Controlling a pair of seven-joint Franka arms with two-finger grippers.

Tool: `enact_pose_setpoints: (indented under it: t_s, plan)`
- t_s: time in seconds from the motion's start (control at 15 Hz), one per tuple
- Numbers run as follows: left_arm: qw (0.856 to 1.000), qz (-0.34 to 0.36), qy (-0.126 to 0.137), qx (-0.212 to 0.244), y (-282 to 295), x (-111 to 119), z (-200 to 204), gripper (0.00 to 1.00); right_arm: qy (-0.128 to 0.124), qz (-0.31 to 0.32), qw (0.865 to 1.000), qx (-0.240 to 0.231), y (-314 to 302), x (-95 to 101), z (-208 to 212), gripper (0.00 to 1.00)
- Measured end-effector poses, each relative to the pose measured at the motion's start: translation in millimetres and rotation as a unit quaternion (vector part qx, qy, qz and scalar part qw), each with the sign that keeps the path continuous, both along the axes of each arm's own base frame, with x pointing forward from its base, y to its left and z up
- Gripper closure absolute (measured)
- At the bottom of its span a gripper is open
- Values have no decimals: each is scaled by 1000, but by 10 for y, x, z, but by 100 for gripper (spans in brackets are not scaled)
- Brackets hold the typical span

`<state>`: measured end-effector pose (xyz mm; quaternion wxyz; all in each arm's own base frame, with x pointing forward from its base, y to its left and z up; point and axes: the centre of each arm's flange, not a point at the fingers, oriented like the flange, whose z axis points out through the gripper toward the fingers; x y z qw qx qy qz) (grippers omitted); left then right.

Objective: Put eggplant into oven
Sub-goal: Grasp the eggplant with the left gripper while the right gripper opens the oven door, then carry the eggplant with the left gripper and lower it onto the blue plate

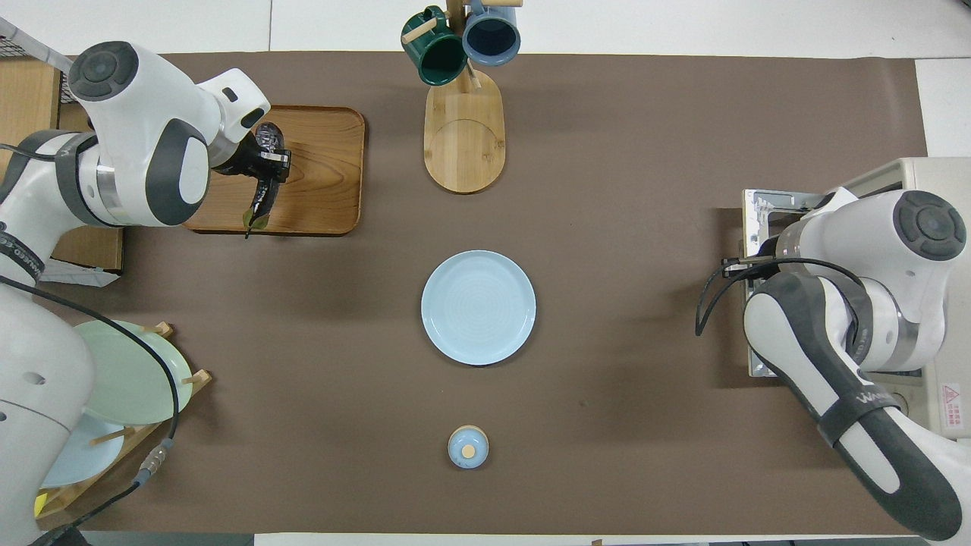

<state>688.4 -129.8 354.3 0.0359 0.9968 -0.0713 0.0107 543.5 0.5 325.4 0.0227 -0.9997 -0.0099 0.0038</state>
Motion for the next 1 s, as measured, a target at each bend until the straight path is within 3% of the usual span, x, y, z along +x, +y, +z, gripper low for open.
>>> enact_pose_setpoints:
  t_s: [0.27,0.47,0.73,1.0]
  plan:
    - [999,43,12,-1,-169,-295,771,71,-5,-1,1000,-1,22,58,-139,99]
    - [997,68,25,-5,-535,-665,1168,71,-13,11,1000,0,151,131,-29,99]
    - [997,66,33,-8,-1521,-1260,1155,71,19,17,1000,3,425,226,375,99]
    - [999,47,9,-26,-2539,-1974,674,71,29,18,999,5,417,219,727,99]
